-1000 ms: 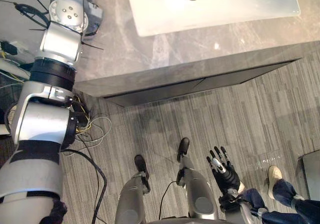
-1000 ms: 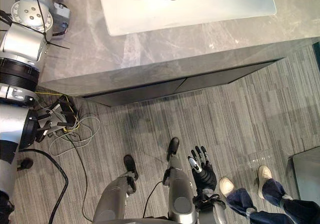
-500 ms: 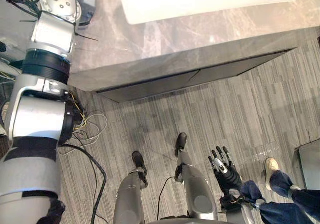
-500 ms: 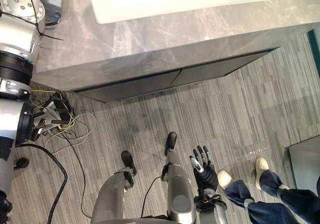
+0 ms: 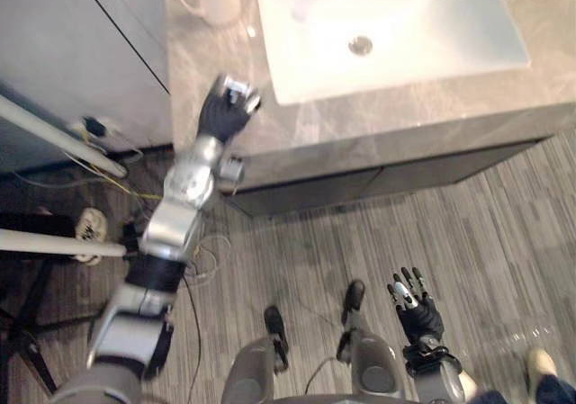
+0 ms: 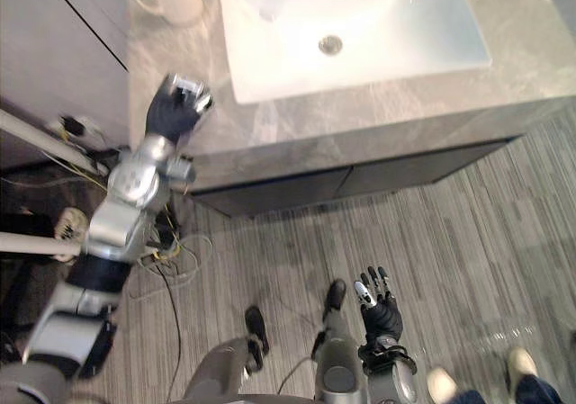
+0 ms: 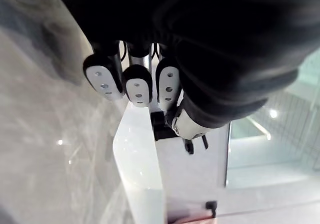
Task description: Organize washtable
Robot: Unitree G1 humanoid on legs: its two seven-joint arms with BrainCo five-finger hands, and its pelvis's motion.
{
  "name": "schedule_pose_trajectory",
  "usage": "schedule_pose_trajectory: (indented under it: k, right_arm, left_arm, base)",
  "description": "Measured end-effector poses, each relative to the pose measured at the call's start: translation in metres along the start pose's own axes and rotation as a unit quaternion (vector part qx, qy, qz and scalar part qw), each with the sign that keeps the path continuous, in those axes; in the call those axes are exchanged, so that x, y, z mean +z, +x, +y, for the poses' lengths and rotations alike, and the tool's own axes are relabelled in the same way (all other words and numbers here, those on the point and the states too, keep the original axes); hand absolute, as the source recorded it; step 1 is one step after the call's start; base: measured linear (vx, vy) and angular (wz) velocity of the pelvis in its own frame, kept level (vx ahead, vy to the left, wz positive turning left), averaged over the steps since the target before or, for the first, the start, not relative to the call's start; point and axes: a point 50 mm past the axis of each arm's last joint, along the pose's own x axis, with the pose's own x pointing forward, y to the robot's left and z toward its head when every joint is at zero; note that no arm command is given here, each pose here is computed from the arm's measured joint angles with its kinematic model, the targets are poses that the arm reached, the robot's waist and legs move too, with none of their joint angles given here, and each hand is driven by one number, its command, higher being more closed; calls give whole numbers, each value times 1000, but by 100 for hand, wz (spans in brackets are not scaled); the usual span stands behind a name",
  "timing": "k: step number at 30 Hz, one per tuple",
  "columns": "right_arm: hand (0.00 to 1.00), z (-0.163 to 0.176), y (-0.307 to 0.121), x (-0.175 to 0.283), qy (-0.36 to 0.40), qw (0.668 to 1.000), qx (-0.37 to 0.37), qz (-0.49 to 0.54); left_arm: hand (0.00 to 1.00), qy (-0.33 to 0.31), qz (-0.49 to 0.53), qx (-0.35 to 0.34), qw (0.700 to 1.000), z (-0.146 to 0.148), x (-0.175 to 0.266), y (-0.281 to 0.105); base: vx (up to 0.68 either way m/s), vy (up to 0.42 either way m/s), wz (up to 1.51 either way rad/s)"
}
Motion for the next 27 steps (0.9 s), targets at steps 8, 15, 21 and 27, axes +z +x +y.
schedule_pose_trajectory:
  k: [8, 15, 21, 27]
  right_arm:
    - [0, -65, -18, -14, 19, 985, -168, 22]
    - [0, -80, -39, -26, 10, 976, -213, 50]
    - [0, -71, -40, -46, -15, 978, -183, 99]
    - [0, -86, -51, -71, -122, 957, -190, 184]
  left_arm:
    - [100, -100, 150, 149, 972, 18, -51, -121]
    - [0, -213, 292, 202, 911, -2, -107, -188]
    - [0, -231, 461, 220, 828, -24, -165, -252]
    - [0, -147, 582, 196, 776, -30, -194, -289]
  base:
    - [-25, 10, 9]
    - [-46, -17, -5]
    - [18, 9, -11]
    - [12, 5, -4]
